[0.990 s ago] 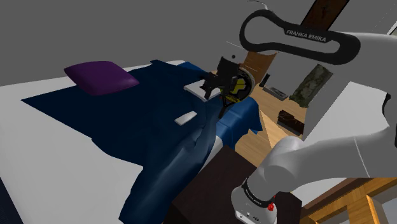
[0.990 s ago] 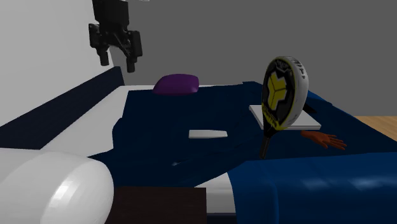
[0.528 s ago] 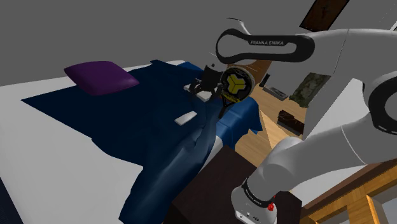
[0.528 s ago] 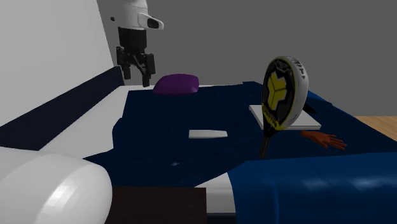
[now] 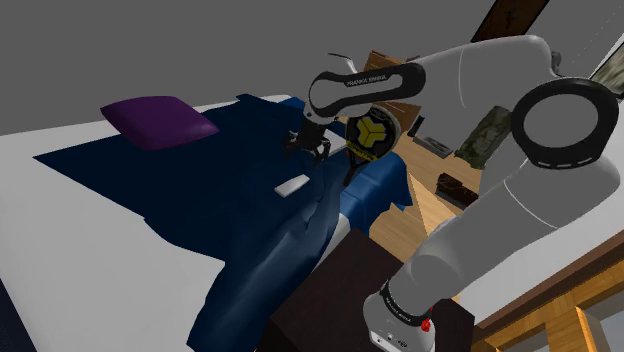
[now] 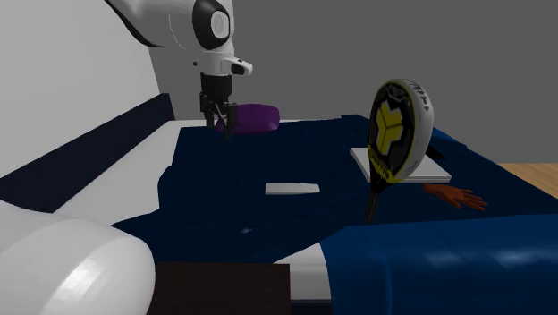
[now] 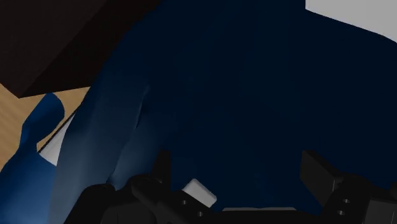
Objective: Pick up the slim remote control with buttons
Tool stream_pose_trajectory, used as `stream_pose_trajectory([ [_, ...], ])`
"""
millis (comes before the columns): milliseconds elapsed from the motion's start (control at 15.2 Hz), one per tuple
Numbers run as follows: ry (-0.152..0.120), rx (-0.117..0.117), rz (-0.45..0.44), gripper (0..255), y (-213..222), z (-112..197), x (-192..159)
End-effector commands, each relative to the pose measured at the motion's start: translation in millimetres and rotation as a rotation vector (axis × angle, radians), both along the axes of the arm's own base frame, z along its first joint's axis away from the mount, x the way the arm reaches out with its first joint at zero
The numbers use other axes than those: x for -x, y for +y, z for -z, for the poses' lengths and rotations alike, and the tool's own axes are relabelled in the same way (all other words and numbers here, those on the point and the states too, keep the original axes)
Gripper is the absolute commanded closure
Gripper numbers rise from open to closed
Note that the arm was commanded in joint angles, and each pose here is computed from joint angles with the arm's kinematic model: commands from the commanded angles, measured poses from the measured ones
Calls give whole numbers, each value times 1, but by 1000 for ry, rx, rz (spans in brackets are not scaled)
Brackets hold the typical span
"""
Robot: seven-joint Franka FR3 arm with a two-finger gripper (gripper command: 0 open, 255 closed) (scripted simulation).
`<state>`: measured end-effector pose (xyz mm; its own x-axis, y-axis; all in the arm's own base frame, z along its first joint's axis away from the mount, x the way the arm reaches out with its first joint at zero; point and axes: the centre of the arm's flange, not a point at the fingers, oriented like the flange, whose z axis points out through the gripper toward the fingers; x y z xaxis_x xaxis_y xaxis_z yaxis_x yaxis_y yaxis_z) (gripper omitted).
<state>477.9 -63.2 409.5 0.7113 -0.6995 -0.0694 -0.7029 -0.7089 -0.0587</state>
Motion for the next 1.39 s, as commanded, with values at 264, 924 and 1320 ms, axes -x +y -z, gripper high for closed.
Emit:
stream_pose_trajectory([
  [264,8,19,169,0,-34,56,-41],
  [924,22,50,448,0,-108,146,-95],
  [1320,30,68,615,0,-160,199,-116],
])
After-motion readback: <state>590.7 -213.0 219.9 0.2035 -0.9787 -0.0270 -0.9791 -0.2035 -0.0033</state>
